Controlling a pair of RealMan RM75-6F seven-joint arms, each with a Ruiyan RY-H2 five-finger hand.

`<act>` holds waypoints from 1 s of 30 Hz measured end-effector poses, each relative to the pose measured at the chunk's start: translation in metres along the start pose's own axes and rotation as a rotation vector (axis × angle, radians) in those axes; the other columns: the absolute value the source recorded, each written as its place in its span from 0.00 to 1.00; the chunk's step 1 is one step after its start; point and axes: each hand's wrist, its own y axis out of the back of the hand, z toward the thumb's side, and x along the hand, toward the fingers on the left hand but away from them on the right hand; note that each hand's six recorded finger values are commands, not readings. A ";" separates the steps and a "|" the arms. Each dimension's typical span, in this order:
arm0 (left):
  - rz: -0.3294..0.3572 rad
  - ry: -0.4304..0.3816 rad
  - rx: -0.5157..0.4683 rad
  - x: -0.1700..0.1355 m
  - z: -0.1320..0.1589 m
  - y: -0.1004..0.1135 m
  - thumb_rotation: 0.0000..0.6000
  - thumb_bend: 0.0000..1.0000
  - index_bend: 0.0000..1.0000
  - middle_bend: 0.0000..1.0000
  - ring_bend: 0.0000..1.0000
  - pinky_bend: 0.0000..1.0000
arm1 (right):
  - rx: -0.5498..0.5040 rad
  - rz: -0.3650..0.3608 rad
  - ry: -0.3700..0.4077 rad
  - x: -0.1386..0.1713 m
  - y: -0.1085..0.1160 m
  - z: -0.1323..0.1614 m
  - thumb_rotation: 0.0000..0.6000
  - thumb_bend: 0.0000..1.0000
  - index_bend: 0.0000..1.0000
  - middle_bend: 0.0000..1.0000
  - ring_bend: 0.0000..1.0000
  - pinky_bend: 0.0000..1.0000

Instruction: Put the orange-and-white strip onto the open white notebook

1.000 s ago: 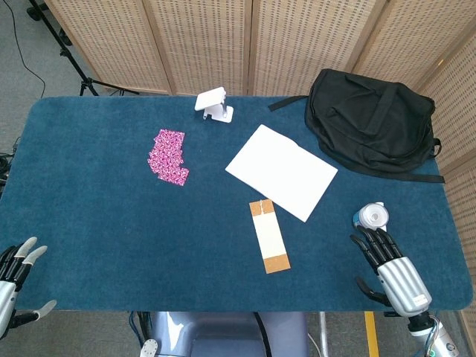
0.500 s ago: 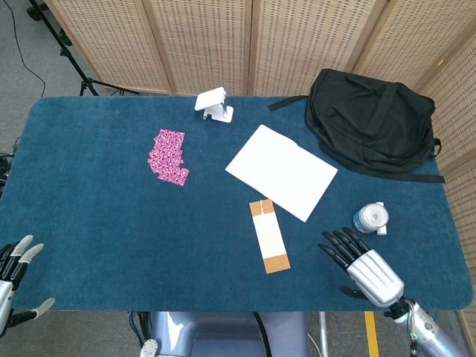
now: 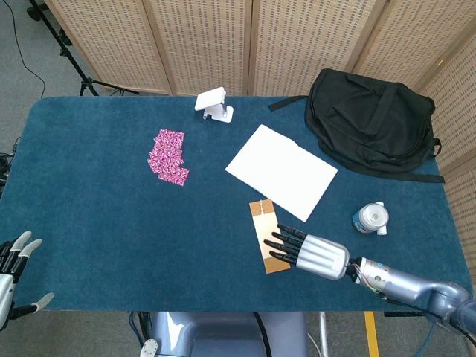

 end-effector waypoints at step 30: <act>-0.015 0.024 -0.009 0.004 -0.006 0.000 1.00 0.00 0.00 0.00 0.00 0.00 | 0.319 0.143 0.179 -0.074 -0.023 0.023 1.00 0.00 0.23 0.00 0.00 0.00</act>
